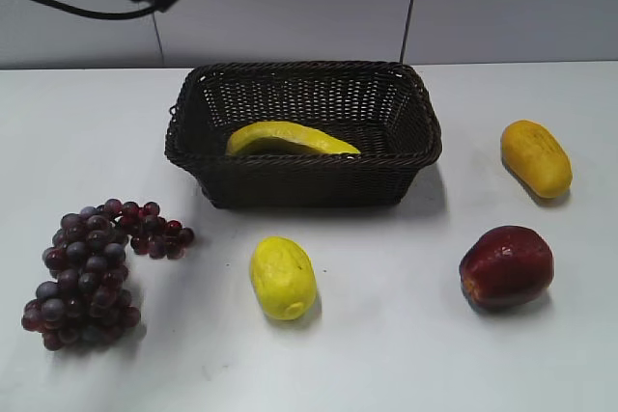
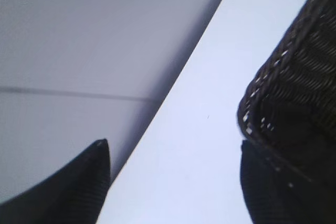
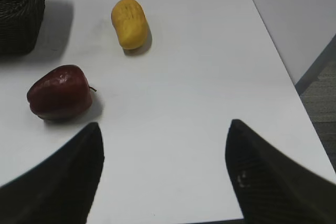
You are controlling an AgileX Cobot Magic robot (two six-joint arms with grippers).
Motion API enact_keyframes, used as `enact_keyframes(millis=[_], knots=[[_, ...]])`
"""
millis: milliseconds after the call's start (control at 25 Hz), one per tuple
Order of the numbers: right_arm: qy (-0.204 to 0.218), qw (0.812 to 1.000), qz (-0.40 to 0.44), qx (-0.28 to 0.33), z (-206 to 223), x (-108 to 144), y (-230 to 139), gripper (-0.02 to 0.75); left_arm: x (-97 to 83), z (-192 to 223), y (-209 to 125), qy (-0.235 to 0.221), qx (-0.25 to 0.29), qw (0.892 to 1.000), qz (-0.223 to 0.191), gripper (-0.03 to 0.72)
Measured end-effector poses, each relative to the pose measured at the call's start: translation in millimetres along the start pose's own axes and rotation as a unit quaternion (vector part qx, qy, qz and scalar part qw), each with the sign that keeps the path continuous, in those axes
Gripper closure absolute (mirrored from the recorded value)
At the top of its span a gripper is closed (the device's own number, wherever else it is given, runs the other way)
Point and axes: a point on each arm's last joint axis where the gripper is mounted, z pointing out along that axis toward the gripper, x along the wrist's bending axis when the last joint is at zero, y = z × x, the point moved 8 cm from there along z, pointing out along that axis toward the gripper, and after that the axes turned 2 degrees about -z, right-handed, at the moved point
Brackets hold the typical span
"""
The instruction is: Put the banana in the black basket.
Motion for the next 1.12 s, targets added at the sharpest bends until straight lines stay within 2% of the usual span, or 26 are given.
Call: enact_keyframes(millis=[120,240,440,680,840,1120], knots=[[0.000,1.000,0.000,0.000,0.0,0.0,0.0,0.186,27.3,-2.9,-32.6,-0.001,0.044,0.996,-0.079,0.120],[0.000,1.000,0.000,0.000,0.0,0.0,0.0,0.186,44.5,-6.7,-63.3,-0.020,0.081,0.986,-0.147,0.120],[0.000,1.000,0.000,0.000,0.0,0.0,0.0,0.186,57.5,-9.4,-114.8,-0.066,0.156,0.955,-0.242,0.120],[0.000,1.000,0.000,0.000,0.0,0.0,0.0,0.186,82.2,-14.8,-147.2,-0.071,0.166,0.921,-0.344,0.125],[0.000,1.000,0.000,0.000,0.0,0.0,0.0,0.186,90.5,-34.9,-154.4,-0.062,0.153,0.915,-0.367,0.130],[0.000,1.000,0.000,0.000,0.0,0.0,0.0,0.186,73.4,-73.3,-173.4,-0.055,0.159,0.912,-0.374,0.132]])
